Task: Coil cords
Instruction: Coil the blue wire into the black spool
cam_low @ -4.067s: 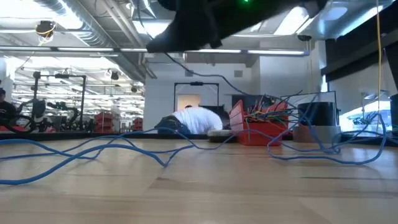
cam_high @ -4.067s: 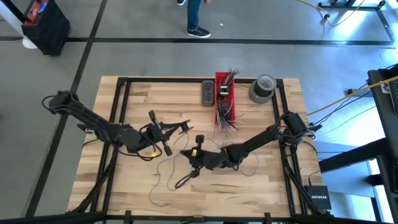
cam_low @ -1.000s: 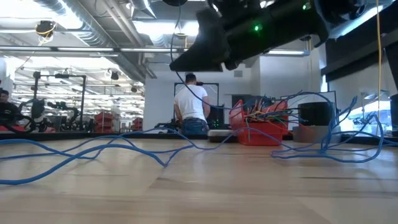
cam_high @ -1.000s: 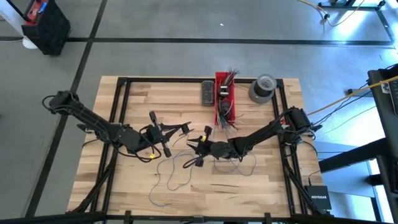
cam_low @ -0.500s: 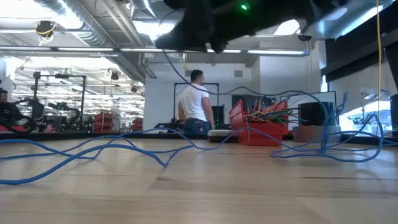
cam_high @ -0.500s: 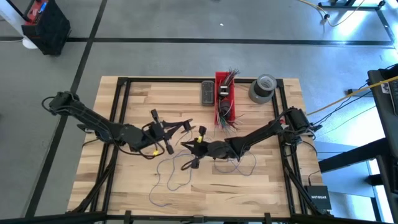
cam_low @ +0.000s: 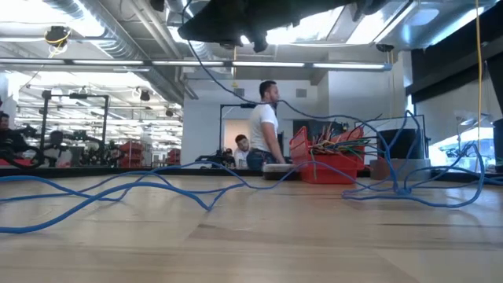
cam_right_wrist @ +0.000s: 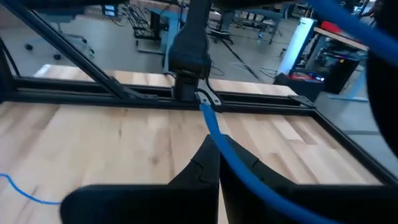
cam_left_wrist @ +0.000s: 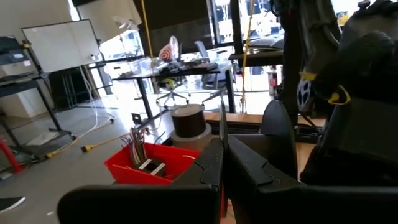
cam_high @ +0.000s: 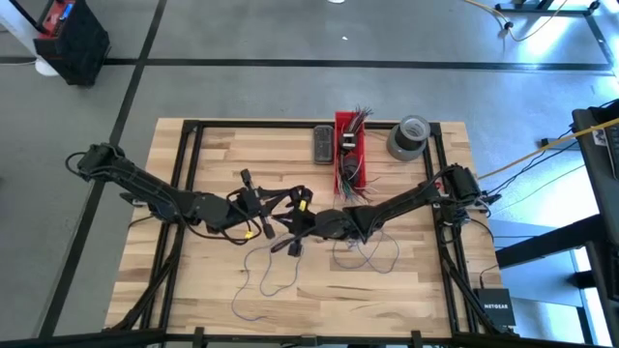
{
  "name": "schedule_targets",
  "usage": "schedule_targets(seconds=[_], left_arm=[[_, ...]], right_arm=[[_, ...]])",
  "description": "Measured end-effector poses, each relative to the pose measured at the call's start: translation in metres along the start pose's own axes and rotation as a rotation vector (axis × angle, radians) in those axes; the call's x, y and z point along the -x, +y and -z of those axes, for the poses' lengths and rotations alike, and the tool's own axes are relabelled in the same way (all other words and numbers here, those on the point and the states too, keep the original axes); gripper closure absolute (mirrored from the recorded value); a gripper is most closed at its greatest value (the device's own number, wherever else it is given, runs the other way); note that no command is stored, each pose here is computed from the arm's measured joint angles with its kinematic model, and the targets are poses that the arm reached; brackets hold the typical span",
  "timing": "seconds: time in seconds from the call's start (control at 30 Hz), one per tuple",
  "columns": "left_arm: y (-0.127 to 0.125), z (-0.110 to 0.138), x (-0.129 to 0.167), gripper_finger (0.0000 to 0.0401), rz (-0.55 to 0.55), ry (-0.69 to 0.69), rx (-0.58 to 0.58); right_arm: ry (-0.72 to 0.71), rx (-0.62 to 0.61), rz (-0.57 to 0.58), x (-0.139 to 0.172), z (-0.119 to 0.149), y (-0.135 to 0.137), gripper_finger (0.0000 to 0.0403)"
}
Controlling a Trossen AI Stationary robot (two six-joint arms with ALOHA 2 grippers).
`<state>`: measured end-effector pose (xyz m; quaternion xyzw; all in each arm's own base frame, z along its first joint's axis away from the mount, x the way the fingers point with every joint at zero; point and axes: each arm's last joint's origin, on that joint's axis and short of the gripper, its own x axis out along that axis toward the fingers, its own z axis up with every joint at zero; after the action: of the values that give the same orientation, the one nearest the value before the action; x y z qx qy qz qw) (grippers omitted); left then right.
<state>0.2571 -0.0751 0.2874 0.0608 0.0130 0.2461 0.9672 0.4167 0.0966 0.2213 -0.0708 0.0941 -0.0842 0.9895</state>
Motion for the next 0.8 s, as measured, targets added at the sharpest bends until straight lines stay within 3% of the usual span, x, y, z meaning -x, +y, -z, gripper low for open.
schedule_targets(seconds=[0.17, 0.4, 0.53, 0.67, 0.8], left_arm=[[0.001, 0.001, -0.001, 0.0396, -0.052, 0.011, -0.013], [0.001, 0.003, -0.001, 0.0395, -0.100, 0.028, -0.049], [0.000, 0.005, 0.002, 0.0395, -0.121, 0.040, -0.087], [0.000, 0.004, 0.003, 0.0395, -0.153, 0.040, -0.093], [0.000, 0.004, 0.002, 0.0395, -0.148, 0.041, -0.087]], right_arm=[[-0.005, -0.066, -0.076, 0.003, -0.012, 0.005, 0.0401], [0.130, -0.096, -0.182, 0.004, -0.007, 0.010, 0.0401], [0.238, -0.040, -0.174, 0.015, -0.005, 0.015, 0.0400], [0.334, 0.032, -0.094, 0.035, -0.008, 0.019, 0.0400], [0.302, 0.063, -0.025, 0.053, -0.026, 0.018, 0.0400]])
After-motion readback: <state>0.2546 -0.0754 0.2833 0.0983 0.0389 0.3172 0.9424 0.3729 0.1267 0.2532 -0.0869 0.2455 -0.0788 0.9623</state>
